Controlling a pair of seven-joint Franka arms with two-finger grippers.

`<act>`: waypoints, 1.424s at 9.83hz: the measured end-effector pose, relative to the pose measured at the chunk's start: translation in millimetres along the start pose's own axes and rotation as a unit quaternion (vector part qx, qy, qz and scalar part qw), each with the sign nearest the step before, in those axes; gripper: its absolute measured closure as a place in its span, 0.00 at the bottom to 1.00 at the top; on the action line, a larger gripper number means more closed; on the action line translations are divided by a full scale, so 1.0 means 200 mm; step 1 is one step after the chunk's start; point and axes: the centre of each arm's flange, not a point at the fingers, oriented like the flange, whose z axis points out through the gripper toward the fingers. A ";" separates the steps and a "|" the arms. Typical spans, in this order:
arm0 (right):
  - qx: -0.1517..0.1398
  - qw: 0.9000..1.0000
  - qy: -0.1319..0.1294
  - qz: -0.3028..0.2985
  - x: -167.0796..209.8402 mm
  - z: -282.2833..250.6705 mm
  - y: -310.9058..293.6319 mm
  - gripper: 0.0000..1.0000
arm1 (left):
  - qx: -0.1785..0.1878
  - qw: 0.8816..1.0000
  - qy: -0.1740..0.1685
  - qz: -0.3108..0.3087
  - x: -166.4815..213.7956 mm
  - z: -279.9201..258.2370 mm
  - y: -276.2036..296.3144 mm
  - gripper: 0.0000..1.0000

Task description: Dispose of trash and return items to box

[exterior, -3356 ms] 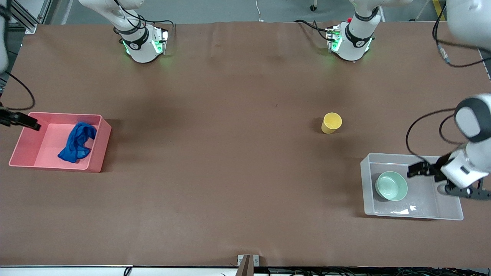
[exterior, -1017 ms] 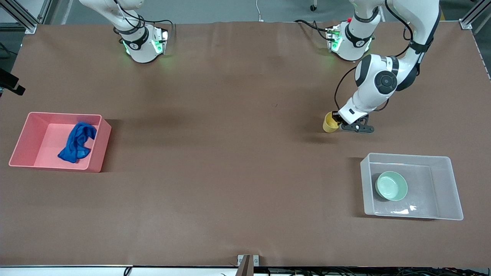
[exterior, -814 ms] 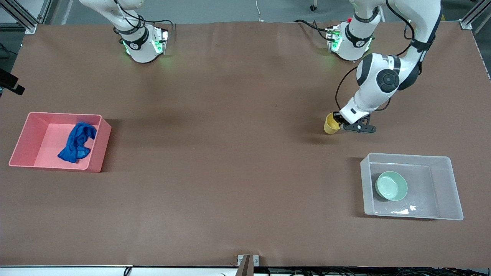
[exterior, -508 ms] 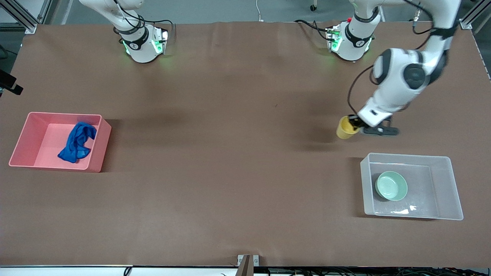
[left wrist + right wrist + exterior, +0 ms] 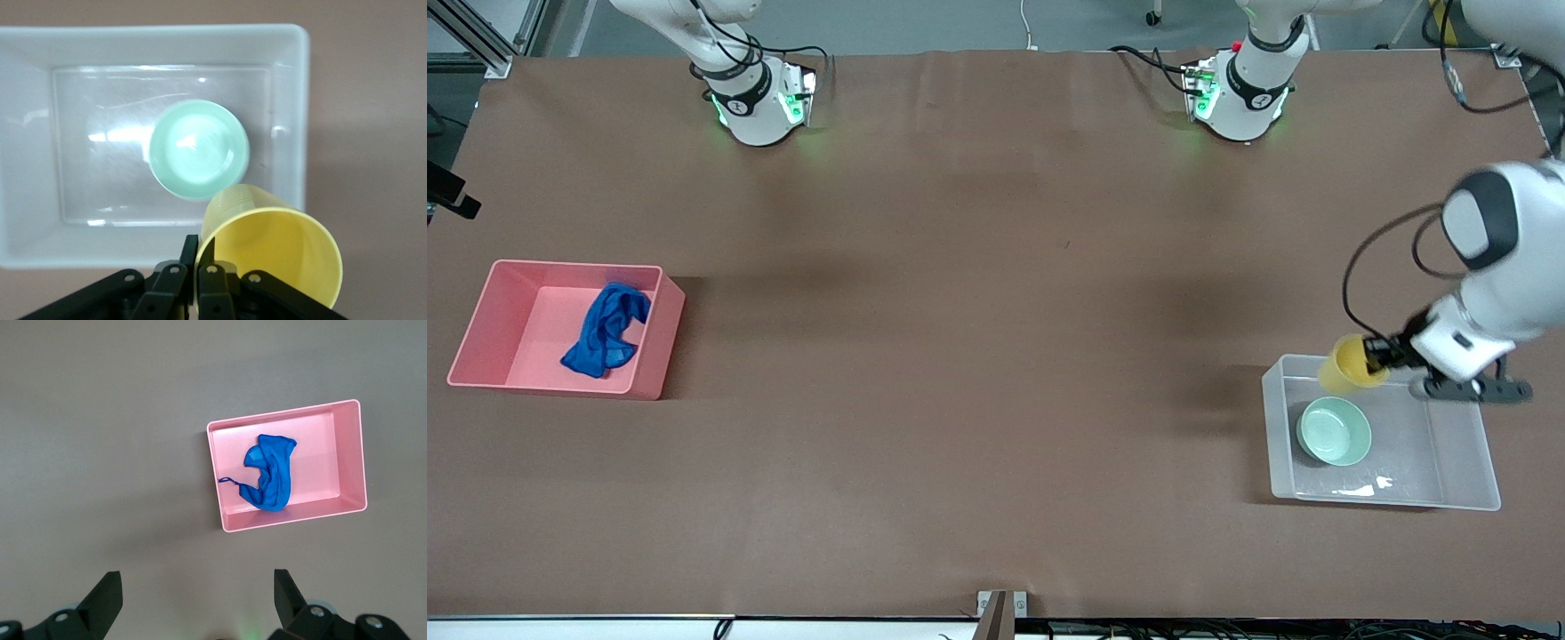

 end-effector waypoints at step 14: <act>0.000 1.000 -0.002 0.001 0.00 0.00 0.01 0.00 | -0.011 0.998 0.064 0.010 0.19 -0.33 -0.08 0.00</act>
